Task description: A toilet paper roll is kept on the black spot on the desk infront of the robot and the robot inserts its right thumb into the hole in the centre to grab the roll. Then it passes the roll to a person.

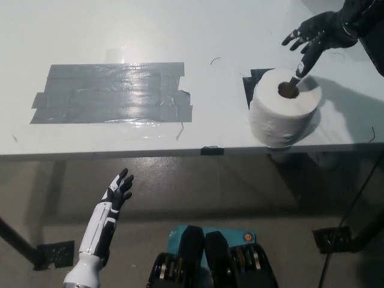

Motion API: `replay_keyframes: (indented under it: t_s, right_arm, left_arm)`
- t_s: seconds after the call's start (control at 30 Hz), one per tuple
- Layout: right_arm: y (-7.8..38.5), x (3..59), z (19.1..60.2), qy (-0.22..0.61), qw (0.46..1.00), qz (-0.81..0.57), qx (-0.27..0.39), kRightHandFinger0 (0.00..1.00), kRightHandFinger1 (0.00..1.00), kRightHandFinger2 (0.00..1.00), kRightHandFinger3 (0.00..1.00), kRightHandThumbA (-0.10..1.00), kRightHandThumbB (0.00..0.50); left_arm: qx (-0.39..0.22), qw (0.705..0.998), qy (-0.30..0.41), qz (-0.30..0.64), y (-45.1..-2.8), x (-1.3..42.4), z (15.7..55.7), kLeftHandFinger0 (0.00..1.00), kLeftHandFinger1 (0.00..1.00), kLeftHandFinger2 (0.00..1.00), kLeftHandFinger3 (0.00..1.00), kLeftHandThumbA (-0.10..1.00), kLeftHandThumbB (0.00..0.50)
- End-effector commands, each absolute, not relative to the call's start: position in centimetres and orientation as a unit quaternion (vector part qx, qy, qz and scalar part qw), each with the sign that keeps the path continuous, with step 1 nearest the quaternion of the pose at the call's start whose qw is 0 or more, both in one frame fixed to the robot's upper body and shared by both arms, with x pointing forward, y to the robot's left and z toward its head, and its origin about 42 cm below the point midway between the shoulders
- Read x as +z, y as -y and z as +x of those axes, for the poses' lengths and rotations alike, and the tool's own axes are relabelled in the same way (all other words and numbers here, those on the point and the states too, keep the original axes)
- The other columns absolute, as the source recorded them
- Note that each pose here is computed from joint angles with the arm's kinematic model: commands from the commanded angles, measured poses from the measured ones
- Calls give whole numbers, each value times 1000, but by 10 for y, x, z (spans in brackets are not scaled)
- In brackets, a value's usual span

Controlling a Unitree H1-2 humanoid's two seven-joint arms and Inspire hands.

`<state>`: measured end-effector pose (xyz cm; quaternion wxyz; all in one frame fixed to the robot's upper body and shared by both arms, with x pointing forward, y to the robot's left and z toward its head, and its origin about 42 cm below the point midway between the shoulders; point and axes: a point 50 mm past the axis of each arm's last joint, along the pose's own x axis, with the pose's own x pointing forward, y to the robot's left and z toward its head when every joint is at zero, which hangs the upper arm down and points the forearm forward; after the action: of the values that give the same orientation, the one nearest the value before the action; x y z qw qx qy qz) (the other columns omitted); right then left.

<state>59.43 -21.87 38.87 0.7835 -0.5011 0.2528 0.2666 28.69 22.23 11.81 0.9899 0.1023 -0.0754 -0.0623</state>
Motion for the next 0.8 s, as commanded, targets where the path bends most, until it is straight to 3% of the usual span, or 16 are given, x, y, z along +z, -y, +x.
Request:
replay_keyframes:
  t_s: [0.0,0.1,0.4,0.57,0.77]
  right_arm:
    - [216,428,596,-215,767,-539,274,1000,1000,1000,1000,1000,398]
    - [215,422,596,-223,764,-541,272,1000,1000,1000,1000,1000,408]
    - [211,405,596,-211,759,-550,276,1000,1000,1000,1000,1000,376]
    - [213,397,597,-211,771,-542,260,1000,1000,1000,1000,1000,416]
    - [212,391,598,-201,782,-533,253,1000,1000,1000,1000,1000,411]
  left_arm:
    - [-71,986,103,114,-221,134,292,1000,1000,1000,1000,1000,104]
    - [-71,986,101,113,-220,132,292,1000,1000,1000,1000,1000,108]
    - [-75,986,101,114,-220,130,291,1000,1000,1000,1000,1000,106]
    - [-76,985,100,116,-220,130,291,1000,1000,1000,1000,1000,112]
    - [-76,985,99,118,-220,132,292,1000,1000,1000,1000,1000,112]
